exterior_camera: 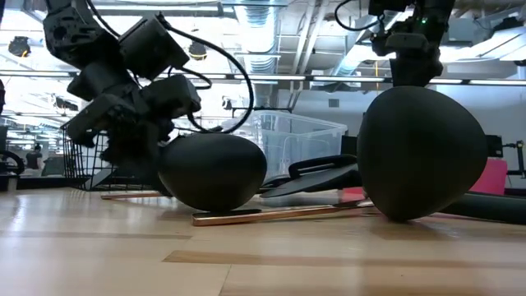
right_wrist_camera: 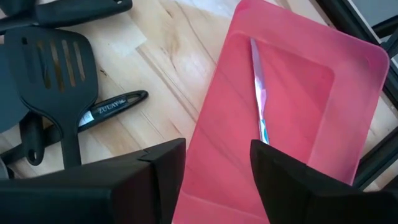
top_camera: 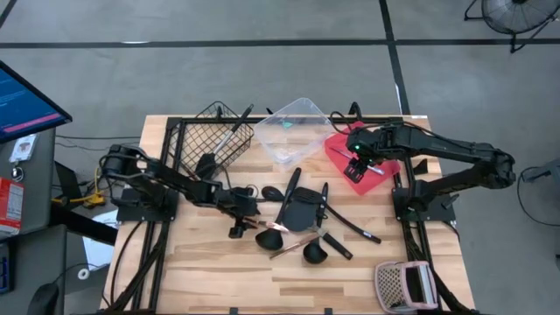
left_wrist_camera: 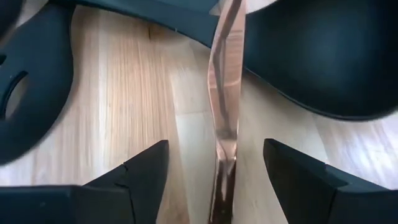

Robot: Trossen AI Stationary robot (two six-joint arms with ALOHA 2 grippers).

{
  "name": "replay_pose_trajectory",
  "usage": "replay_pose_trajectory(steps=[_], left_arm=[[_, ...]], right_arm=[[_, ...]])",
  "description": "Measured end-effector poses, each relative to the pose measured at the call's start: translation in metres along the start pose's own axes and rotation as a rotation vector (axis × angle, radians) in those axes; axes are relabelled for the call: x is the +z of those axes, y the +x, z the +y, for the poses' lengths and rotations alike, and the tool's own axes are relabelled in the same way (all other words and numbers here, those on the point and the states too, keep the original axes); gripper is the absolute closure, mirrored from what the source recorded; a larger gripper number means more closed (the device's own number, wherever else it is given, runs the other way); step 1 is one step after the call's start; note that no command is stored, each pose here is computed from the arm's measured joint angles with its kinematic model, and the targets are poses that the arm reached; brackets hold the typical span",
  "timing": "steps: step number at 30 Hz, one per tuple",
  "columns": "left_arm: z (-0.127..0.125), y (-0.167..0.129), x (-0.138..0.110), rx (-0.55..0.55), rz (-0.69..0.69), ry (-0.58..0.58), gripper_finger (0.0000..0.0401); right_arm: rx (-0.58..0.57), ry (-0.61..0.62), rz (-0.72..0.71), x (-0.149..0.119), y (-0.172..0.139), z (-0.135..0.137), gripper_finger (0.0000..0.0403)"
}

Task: Pick & Place Kitchen Items
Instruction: Put the left gold knife into the red bin

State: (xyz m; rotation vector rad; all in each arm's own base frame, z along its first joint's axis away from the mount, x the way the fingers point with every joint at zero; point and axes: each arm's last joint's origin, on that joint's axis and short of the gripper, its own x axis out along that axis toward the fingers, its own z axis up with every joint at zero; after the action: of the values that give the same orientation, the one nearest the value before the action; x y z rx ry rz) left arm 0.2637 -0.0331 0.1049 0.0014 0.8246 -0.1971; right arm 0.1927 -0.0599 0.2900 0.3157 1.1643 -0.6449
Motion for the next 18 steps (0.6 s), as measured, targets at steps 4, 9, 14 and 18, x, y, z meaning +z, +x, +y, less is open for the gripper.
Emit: replay_pose_trajectory(steps=[4,9,14,18], left_arm=[[-0.0014,0.007,-0.0023,0.002,0.002,0.007,0.0156],[-0.0007,0.0095,-0.0042,0.024,0.013,0.007,0.0198],[0.0004,0.0096,-0.0049,0.053,0.02,0.004,0.0286],[0.0009,0.0097,-0.0055,0.06,0.024,0.003,0.0347]], right_arm=[[0.0,-0.003,-0.001,0.0,-0.0001,0.0,0.0226],[0.002,0.0,0.0,0.0,-0.0001,0.0,0.0227],[0.012,0.003,0.003,-0.0001,-0.0001,0.0003,0.0233],[0.026,0.007,0.0,0.0005,-0.0001,0.0009,0.0236]])
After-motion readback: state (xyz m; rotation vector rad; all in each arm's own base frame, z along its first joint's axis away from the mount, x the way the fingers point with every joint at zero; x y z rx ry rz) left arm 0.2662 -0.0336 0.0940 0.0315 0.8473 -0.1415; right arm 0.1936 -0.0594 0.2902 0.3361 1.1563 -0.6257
